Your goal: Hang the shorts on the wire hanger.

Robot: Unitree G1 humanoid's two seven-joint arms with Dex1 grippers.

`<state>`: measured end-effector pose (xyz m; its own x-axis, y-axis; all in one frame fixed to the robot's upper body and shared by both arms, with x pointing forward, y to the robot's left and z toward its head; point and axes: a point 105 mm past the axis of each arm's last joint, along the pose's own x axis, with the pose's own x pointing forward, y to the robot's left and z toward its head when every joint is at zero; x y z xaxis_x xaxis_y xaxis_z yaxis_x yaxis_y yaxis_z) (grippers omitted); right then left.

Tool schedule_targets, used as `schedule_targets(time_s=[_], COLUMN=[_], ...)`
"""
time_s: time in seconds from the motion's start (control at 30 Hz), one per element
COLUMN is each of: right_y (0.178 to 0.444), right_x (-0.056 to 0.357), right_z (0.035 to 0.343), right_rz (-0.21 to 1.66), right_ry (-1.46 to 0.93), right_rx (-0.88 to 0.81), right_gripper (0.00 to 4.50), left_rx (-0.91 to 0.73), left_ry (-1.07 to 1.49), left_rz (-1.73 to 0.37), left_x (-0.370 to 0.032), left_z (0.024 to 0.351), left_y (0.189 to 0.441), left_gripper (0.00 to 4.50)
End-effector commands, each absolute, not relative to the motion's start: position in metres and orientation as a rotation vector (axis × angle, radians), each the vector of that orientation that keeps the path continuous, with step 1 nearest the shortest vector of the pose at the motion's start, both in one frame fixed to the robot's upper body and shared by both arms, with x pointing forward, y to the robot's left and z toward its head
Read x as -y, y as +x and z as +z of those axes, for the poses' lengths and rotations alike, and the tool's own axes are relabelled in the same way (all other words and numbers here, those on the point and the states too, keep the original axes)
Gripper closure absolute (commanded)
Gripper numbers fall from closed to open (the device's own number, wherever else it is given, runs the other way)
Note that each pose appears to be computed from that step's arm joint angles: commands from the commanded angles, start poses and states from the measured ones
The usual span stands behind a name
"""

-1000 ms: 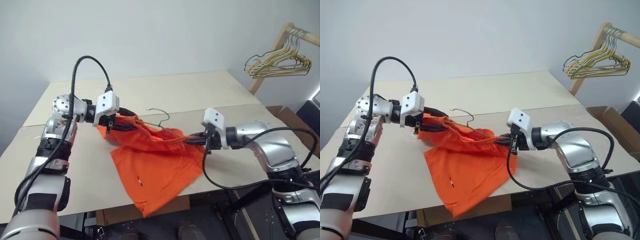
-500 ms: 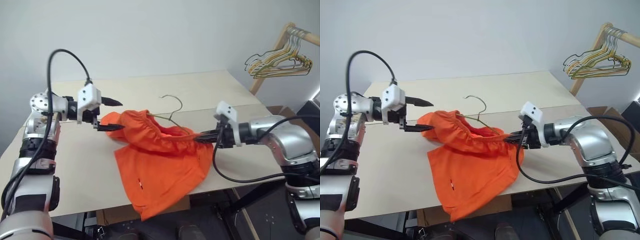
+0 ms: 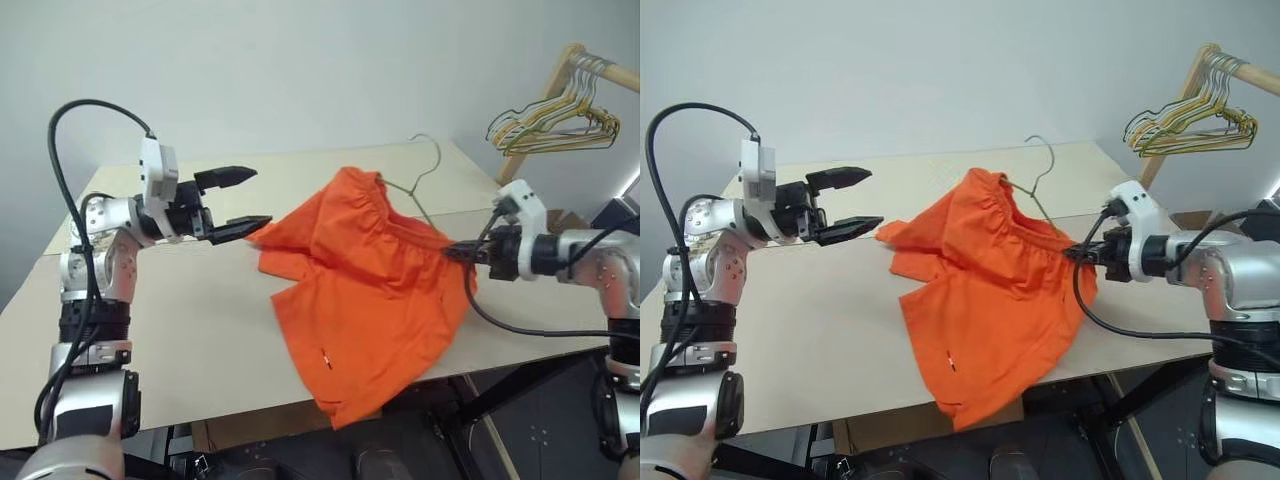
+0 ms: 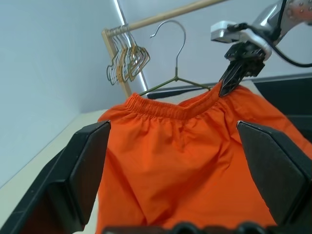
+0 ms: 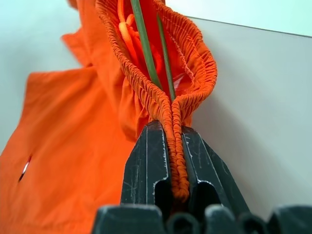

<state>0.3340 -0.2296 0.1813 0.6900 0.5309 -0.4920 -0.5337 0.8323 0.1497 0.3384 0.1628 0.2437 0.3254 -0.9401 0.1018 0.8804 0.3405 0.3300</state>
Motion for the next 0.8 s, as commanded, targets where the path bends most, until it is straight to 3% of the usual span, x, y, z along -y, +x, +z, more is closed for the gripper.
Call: schedule_targets(time_s=[0.03, 0.5, 0.8], right_y=[0.328, 0.299, 0.292], right_x=[0.254, 0.363, 0.412], right_z=[0.200, 0.210, 0.239], right_rz=[0.468, -0.210, -0.536], right_ry=[0.024, 0.125, 0.265], right_rx=[-0.494, -0.494, -0.348], right_gripper=[4.47, 4.47, 4.47], left_rx=[0.339, 0.408, 0.440], left_ry=[0.224, 0.165, 0.138], left_rz=[-1.205, -1.241, -1.249], left_x=[-0.158, -0.139, -0.126], left_z=[0.252, 0.260, 0.262], left_y=[0.334, 0.329, 0.323], left_gripper=[0.00, 0.00, 0.00])
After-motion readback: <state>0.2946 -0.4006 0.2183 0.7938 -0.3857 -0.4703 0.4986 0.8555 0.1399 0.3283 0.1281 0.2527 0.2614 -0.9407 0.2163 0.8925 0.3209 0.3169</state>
